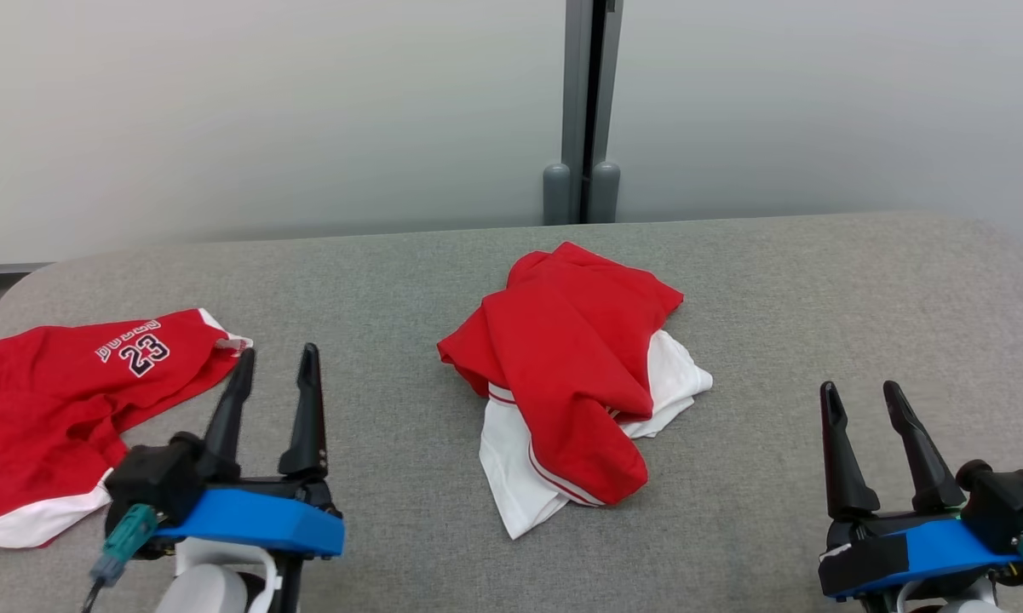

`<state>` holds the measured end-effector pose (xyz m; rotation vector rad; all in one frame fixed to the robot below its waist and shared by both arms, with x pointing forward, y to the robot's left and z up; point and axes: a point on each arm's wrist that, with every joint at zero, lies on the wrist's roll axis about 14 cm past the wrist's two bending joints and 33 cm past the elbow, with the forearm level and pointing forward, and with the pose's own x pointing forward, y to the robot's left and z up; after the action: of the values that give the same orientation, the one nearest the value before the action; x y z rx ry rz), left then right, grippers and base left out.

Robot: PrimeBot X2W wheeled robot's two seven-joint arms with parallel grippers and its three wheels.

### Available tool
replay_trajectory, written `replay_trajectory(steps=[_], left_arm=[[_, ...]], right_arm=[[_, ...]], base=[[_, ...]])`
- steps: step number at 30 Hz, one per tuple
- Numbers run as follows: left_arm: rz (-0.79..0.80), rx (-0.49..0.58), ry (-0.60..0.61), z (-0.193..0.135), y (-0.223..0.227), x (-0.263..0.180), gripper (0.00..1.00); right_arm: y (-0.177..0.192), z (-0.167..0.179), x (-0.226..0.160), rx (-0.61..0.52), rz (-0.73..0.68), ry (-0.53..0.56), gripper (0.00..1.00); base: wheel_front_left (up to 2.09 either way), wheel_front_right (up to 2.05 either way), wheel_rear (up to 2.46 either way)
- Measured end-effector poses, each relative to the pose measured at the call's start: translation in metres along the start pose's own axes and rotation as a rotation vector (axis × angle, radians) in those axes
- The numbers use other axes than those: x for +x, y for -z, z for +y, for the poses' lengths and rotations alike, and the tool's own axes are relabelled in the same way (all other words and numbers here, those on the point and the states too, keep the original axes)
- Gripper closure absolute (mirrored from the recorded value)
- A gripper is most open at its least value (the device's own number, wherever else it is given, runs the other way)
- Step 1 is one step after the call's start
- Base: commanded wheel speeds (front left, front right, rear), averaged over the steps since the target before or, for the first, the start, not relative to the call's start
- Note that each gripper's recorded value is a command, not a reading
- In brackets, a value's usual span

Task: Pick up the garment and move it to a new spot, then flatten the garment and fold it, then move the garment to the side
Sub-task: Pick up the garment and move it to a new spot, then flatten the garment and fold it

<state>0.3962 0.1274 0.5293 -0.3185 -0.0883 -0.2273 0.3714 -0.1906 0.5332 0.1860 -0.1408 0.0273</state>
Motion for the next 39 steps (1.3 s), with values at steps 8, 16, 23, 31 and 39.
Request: replay_trajectory(steps=[8,16,23,31,39], left_arm=[[-0.011,0.122,-0.09,0.031,-0.005,-0.024,0.0],[0.103,0.199,-0.136,0.056,0.024,-0.046,0.0],[0.153,0.197,-0.16,0.063,0.038,-0.057,0.0],[0.173,0.192,-0.156,0.063,0.043,-0.058,0.0],[0.162,0.188,-0.142,0.058,0.041,-0.055,0.0]], right_arm=[[0.005,0.003,0.0,-0.005,0.02,-0.01,0.0],[0.018,-0.015,-0.013,-0.02,0.075,0.044,0.0],[0.025,-0.019,-0.017,-0.017,0.101,0.057,0.0],[0.03,-0.015,-0.015,-0.006,0.121,0.046,0.0],[0.035,-0.014,-0.014,0.007,0.138,0.045,0.0]], base=[[0.0,0.0,0.0],[0.0,0.0,0.0],[0.0,0.0,0.0],[0.0,0.0,0.0],[0.0,0.0,0.0]])
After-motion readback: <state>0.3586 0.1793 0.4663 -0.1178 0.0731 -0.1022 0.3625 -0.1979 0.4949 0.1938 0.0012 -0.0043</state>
